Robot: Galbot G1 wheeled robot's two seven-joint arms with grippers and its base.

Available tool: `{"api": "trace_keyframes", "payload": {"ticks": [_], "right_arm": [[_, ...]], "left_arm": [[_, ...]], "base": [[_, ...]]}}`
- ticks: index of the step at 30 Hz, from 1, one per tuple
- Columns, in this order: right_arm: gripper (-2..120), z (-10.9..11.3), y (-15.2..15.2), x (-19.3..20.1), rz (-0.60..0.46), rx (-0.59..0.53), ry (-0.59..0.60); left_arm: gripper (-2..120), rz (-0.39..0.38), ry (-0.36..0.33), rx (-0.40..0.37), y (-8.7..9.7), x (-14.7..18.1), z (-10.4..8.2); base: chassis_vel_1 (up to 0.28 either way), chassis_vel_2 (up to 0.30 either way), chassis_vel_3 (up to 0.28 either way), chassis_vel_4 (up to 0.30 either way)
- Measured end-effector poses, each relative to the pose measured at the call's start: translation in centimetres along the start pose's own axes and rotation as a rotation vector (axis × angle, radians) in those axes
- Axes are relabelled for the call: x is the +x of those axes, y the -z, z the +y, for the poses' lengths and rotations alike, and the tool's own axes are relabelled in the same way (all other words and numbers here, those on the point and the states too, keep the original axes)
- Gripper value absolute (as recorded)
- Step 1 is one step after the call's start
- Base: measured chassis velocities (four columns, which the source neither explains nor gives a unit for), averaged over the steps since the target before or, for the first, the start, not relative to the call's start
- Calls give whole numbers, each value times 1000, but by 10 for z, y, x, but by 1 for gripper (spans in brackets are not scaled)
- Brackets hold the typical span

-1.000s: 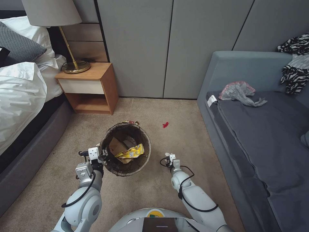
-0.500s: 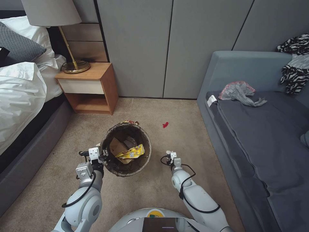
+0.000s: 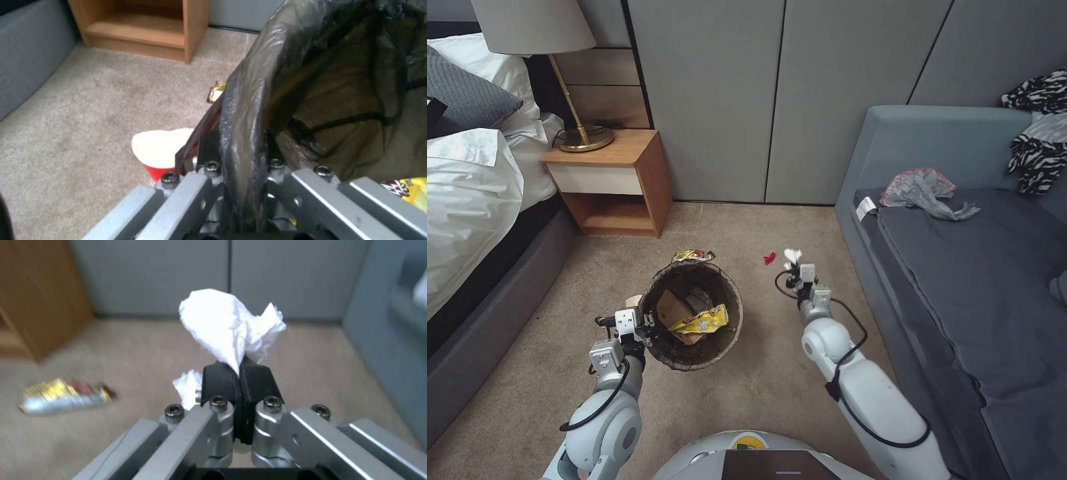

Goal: Pick up the trash bin, then pick up the garbage from the floor and place it into the trash bin.

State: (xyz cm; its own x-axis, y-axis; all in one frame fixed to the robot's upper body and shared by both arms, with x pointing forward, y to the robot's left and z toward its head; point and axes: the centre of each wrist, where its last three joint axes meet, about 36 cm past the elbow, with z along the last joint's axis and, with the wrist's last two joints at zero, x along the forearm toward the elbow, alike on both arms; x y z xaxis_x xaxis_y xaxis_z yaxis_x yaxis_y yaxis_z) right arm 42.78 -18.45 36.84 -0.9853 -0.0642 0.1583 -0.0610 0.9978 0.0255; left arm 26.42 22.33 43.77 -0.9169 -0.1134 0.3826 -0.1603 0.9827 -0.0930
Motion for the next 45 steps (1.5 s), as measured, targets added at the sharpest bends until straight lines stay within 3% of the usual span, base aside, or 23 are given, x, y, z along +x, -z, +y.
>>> {"api": "trace_keyframes", "payload": {"ticks": [2,8,15,22,31,36,45], "right_arm": [[0,-9,27,12,-84,12,54],[0,-20,62,32,-201,36,170],[0,-15,109,65,-371,32,389],[0,-7,130,86,-458,21,575],[0,13,130,100,-442,37,773],[0,21,122,106,-408,41,824],[0,40,84,130,-292,56,946]], "left_arm": [[0,14,-3,-10,-1,-1,0],[0,48,-13,-24,-5,-2,0],[0,85,-40,-54,-8,-1,-2],[0,86,-54,-66,-6,1,-3],[0,87,-77,-87,-6,4,-3],[0,84,-81,-99,-5,4,-2],[0,75,-81,-99,-3,5,-2]], "base": [[0,0,0,0],[0,0,0,0],[0,0,0,0],[0,0,0,0],[0,0,0,0],[0,0,0,0],[0,0,0,0]]}}
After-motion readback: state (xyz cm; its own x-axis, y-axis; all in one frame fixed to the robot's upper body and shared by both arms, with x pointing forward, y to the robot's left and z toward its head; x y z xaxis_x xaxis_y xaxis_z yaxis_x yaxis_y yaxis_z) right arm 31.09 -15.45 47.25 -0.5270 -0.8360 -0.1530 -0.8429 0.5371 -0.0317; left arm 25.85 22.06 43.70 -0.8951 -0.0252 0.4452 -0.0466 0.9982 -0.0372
